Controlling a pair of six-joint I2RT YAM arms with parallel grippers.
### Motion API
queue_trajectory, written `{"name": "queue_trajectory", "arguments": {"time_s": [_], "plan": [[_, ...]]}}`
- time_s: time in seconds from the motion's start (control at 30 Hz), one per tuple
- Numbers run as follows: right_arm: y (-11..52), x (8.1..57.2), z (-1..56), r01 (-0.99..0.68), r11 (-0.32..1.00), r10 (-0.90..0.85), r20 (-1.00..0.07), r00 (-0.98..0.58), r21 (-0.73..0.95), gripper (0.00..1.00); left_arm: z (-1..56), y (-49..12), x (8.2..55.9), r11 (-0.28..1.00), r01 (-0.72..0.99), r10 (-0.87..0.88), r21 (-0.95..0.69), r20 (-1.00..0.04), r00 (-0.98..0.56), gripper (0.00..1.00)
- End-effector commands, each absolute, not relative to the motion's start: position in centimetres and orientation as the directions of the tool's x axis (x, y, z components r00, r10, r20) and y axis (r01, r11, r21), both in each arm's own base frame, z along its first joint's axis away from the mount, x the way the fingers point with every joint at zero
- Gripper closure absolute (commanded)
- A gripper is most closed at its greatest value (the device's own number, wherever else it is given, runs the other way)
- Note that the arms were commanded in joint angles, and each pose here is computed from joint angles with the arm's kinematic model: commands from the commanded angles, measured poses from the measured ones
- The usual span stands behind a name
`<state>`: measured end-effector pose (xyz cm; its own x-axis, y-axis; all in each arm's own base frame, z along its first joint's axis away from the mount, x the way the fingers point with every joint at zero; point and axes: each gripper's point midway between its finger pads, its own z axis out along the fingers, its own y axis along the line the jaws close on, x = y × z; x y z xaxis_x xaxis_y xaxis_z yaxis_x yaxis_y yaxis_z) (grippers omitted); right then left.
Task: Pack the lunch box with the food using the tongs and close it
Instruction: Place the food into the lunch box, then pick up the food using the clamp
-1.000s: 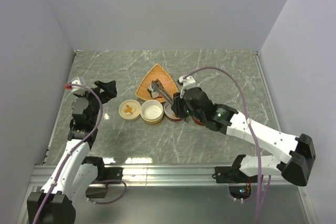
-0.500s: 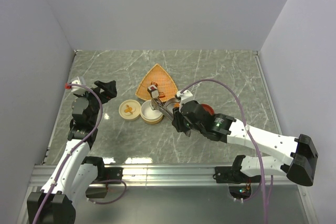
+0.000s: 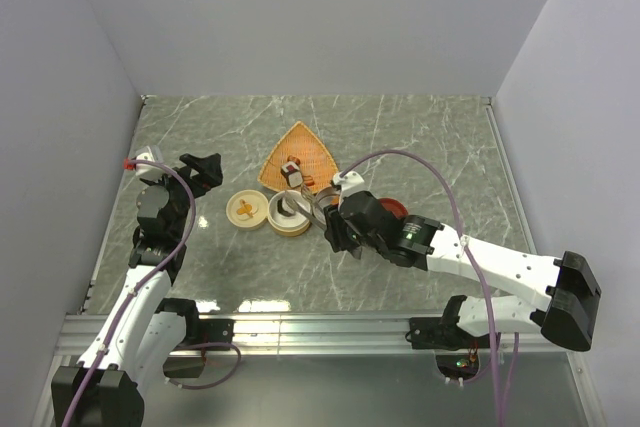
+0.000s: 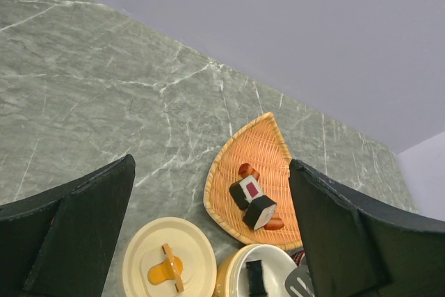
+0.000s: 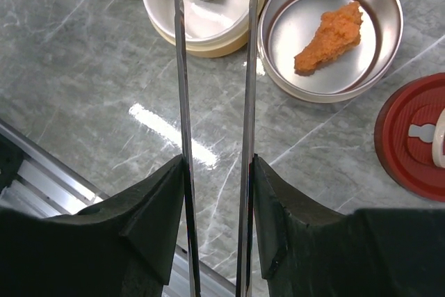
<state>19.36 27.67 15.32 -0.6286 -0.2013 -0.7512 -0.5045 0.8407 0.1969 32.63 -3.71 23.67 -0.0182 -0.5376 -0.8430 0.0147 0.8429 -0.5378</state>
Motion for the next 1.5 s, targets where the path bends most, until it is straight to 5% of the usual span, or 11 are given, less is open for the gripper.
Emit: {"name": "queue_trajectory", "arguments": {"time_s": [0.0, 0.57, 1.47], "plan": [[28.8, 20.8, 19.0, -0.501, 0.838, -0.127, -0.816, -0.564, 0.216, 0.51, 24.9, -4.1, 32.6, 0.834, 0.056, -0.550, -0.549, -0.835, 0.013, 0.01], [29.0, 28.7, 17.6, -0.426, 0.895, -0.147, -0.814, -0.562, 0.132, 0.48, 25.0, -4.1, 32.6, 0.835, 0.058, -0.549, -0.548, -0.835, 0.015, 0.00], [30.3, 30.2, 13.7, -0.456, 0.876, -0.182, -0.770, -0.612, 0.155, 0.46, 24.6, -4.2, 32.9, 0.834, 0.053, -0.550, -0.549, -0.835, 0.002, 0.00]]}}
